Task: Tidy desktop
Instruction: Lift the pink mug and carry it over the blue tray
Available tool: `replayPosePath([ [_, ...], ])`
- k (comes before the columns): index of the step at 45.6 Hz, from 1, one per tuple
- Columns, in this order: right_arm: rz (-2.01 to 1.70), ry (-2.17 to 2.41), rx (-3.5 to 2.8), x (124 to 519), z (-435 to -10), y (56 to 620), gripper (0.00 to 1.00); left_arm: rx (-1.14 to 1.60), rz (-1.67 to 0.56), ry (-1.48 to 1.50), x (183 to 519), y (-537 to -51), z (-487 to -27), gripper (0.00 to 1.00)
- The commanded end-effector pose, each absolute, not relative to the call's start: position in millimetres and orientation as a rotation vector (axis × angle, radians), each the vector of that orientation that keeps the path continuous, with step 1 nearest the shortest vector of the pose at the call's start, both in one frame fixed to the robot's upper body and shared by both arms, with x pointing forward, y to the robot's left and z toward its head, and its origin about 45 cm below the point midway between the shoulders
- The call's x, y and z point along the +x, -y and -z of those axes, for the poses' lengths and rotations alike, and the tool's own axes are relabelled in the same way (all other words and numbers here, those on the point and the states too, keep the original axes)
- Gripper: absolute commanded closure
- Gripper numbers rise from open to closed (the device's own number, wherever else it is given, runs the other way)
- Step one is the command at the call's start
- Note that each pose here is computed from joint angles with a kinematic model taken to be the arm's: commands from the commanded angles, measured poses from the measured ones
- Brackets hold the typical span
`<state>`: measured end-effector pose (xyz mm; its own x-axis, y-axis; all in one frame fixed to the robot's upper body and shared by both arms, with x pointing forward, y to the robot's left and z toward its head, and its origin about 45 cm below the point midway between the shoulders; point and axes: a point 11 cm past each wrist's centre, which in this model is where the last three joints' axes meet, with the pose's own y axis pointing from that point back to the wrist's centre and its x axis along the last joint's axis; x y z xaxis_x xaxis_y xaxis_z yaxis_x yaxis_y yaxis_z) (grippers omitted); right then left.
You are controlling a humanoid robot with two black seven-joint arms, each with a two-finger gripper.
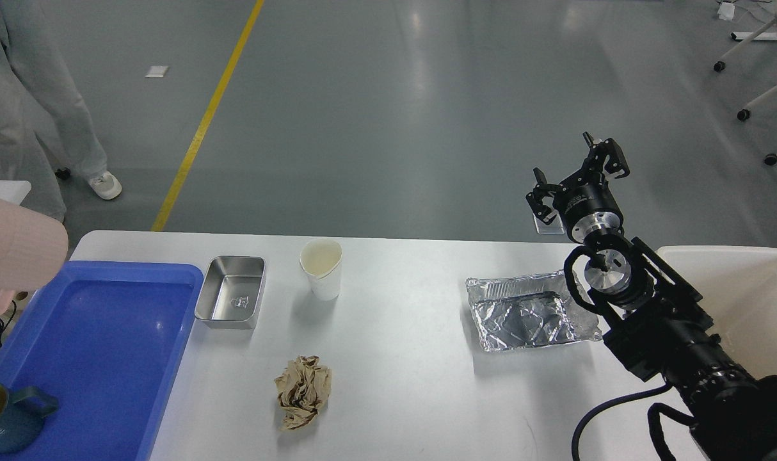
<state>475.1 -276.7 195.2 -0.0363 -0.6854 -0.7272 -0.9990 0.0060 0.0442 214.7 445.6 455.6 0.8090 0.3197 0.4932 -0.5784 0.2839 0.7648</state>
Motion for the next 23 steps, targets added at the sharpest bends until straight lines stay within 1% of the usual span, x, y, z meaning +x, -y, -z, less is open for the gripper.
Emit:
replayPosePath([
  [1, -0.797, -1.778, -1.728, 474, -193, 277, 0.00, 1.156, -0.597, 0.219, 218, -451, -440, 0.99],
  [4, -0.798, -1.779, -1.727, 474, -193, 278, 0.00, 1.167, -0.593, 0.163, 226, -457, -412, 0.99],
  [9, -0.799, -1.781, -1.727, 473, -192, 278, 0.00, 1.269, -0.588, 0.126, 235, -470, -364, 0.99],
  [11, -0.799, -1.781, -1.727, 473, -192, 278, 0.00, 1.303, -0.575, 0.098, 235, -475, -339, 0.99],
  [15, -0.800, -1.782, -1.726, 473, -191, 278, 0.00, 1.328, -0.559, 0.067, 234, -474, -305, 0.99],
  [23, -0.799, -1.786, -1.725, 473, -191, 280, 0.00, 1.359, -0.514, 0.057, 231, -468, -276, 0.99],
])
